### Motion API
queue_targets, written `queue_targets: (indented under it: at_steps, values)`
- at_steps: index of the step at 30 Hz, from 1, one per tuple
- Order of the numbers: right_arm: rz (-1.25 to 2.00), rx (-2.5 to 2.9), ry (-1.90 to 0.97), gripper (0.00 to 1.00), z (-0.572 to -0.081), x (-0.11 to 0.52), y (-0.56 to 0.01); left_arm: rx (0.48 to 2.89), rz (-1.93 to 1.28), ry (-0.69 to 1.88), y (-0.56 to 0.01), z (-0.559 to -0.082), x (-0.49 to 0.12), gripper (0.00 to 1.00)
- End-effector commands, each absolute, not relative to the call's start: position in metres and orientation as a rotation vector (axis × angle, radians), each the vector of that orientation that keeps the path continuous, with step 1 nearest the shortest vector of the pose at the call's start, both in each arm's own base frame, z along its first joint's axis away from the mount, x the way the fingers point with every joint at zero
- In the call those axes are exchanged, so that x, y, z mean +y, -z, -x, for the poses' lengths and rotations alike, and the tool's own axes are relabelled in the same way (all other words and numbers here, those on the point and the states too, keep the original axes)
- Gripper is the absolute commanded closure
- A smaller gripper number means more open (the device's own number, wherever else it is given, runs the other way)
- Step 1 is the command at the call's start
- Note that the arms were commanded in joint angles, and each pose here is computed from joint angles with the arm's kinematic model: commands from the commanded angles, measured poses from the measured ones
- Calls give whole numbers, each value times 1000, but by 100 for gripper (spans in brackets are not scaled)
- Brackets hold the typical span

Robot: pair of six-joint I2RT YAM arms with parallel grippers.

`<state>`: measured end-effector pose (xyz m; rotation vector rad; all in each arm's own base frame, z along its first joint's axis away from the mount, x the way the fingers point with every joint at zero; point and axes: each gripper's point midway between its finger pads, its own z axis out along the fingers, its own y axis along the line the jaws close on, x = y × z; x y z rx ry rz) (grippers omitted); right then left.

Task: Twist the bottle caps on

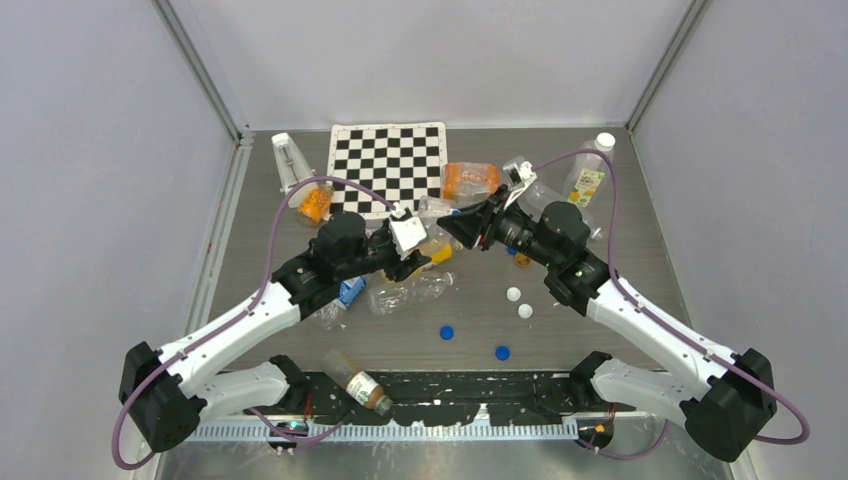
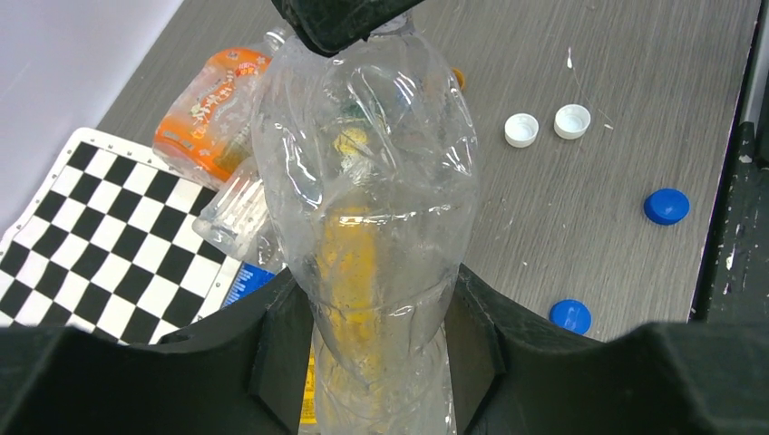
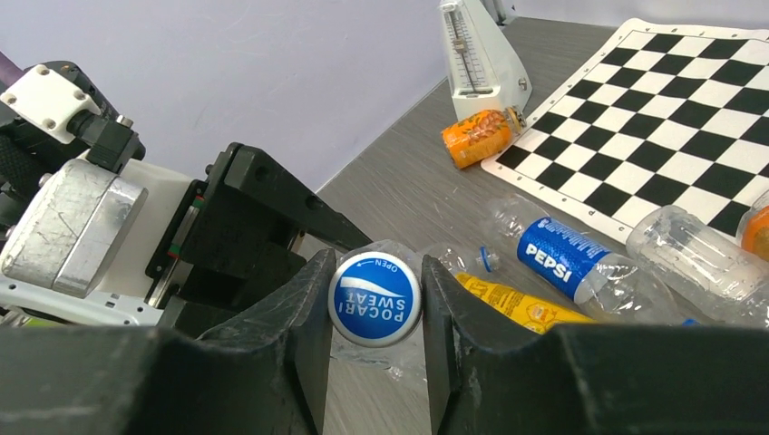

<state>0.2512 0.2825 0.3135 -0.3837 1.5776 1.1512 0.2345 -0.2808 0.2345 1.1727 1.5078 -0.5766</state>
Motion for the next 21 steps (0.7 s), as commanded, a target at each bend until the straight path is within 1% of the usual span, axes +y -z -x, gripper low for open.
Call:
queue_targets:
  at_steps: [1,2,5,6,7,9,11,12,14,16,19,21]
  values:
    - [387,1568,-1095,100,-255,278,-338,1397,-1130,558,-269,-241,-285,98]
    - [397,1558,-1072,100,-256,276,-343,1396,-1128,554,-270,-241,-284,95]
    - [378,1592,-995,100,-262,268,-343,1400,-1133,548,-268,-240,-283,78]
    - [387,1580,-966,100,-264,265,-348,1401,-1133,546,-268,-240,-282,71]
    - [373,1595,-930,100,-267,260,-349,1402,-1133,544,-268,-240,-281,59]
    - [364,1609,-840,100,-274,250,-350,1404,-1130,538,-268,-240,-280,41]
    - [343,1629,-760,100,-280,239,-348,1405,-1127,531,-269,-241,-279,26]
    - [313,1645,-706,100,-285,231,-346,1404,-1126,528,-269,-241,-278,21]
    - [275,1660,-621,100,-293,218,-344,1398,-1126,520,-270,-241,-277,12]
    - [242,1676,-534,100,-299,205,-341,1396,-1122,513,-269,-242,-276,8]
    - [181,1690,-414,100,-307,182,-338,1401,-1120,507,-269,-242,-274,3]
    - [120,1701,-306,100,-311,160,-335,1404,-1120,505,-268,-242,-273,2]
